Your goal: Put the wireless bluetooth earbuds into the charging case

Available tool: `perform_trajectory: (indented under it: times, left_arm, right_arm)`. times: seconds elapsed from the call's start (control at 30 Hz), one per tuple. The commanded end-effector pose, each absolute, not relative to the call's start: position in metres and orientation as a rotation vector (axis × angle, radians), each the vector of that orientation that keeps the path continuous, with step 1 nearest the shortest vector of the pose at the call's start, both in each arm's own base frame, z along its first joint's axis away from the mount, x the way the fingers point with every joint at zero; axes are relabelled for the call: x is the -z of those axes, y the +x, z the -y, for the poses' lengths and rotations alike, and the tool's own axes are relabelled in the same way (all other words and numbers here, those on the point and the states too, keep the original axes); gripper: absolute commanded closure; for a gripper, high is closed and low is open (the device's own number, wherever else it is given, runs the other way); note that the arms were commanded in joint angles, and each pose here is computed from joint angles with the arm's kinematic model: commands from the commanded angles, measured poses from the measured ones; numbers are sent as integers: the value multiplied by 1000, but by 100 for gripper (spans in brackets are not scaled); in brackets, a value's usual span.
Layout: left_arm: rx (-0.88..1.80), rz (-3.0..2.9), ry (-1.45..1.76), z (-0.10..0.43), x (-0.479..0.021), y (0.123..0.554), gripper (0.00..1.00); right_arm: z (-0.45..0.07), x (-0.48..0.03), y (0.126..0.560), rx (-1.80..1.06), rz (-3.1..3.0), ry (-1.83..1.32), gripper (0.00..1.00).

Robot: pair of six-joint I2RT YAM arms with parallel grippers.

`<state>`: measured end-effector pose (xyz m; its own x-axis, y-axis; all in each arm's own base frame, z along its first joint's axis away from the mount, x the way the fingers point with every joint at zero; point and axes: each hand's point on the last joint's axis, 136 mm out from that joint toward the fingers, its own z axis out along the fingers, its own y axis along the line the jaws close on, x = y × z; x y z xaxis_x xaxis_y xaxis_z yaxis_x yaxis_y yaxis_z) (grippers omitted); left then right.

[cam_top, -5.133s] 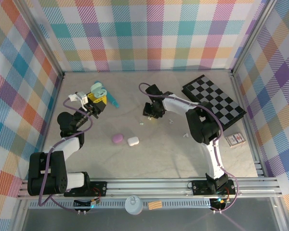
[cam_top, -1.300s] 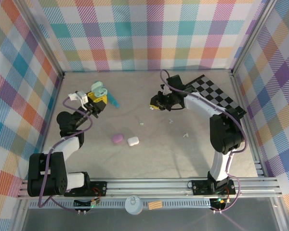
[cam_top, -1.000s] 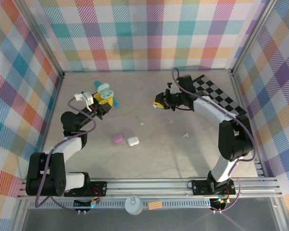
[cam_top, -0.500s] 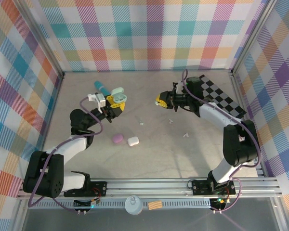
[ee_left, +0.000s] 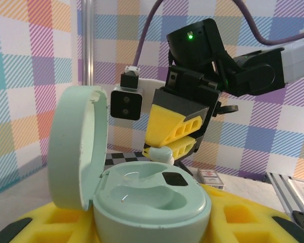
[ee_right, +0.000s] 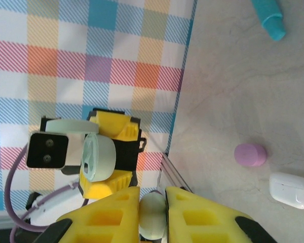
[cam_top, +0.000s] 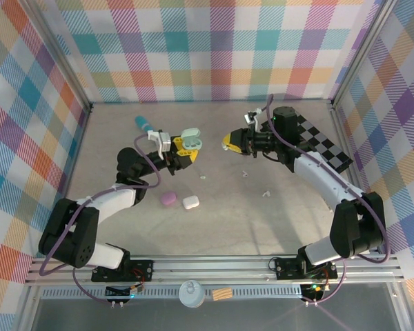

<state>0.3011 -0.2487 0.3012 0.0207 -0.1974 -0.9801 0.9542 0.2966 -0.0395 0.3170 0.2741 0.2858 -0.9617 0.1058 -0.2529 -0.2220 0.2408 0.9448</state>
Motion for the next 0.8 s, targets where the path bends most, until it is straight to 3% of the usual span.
perform_trajectory:
  times: [0.0, 0.3, 0.77]
  left_arm:
    - [1086, -1092, 910, 259, -320, 290, 61]
    - [1116, -1074, 945, 272, -324, 282, 61]
    - [1127, -1057, 961, 275, -329, 276, 61]
  right_arm:
    - [-284, -319, 298, -1770, -2160, -319, 82]
    - [-310, -352, 282, -1731, -2075, -531, 81]
    - [-327, -351, 285, -1672, -2068, -595, 81]
